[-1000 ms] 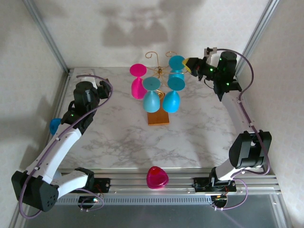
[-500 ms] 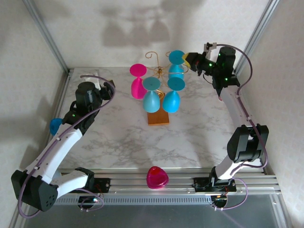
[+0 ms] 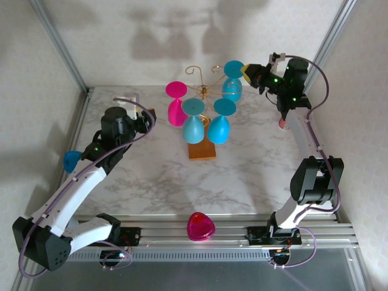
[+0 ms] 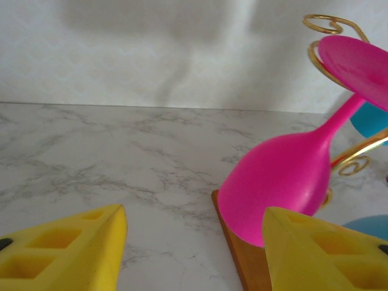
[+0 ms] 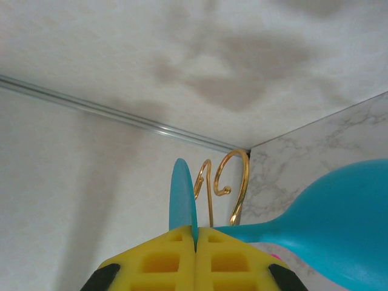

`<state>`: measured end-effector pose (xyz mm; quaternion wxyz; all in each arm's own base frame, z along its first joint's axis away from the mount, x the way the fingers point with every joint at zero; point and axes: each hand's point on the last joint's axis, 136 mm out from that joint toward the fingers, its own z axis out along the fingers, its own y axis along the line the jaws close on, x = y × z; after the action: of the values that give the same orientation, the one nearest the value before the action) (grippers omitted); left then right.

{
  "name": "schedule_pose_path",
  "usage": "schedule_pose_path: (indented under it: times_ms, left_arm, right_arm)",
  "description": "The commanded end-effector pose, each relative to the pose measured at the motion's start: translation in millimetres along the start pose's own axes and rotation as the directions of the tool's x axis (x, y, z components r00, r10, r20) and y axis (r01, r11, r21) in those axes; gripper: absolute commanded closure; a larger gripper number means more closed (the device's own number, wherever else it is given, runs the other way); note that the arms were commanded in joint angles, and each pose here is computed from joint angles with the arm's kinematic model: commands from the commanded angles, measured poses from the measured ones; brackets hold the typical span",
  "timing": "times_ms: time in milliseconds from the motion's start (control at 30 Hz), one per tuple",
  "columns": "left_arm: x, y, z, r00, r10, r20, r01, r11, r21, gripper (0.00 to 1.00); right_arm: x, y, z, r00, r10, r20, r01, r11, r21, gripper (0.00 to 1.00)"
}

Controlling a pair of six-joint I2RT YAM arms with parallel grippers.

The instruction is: Take the wine glass off the wine glass rack

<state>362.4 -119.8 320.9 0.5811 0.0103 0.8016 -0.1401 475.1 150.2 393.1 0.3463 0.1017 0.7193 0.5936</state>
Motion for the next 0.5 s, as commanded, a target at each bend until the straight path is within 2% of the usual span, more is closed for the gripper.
schedule_pose_path:
  times_ms: [0, 300, 467]
  left_arm:
    - [-9, -14, -16, 0.999, 0.028, 0.017, -0.029, 0.997, 0.066, 0.40]
    - [-1, -24, -30, 0.999, 0.048, -0.015, -0.046, 0.993, 0.111, 0.40]
    - [7, -23, -34, 0.998, 0.045, -0.049, -0.040, 0.994, 0.100, 0.41]
  right_arm:
    - [-17, 12, -6, 0.998, -0.034, 0.049, 0.036, 0.999, -0.029, 1.00]
    - [-25, -4, -38, 0.994, -0.036, 0.107, 0.033, 0.999, 0.028, 1.00]
    - [-16, -12, -57, 0.993, -0.042, 0.112, 0.033, 0.996, 0.079, 1.00]
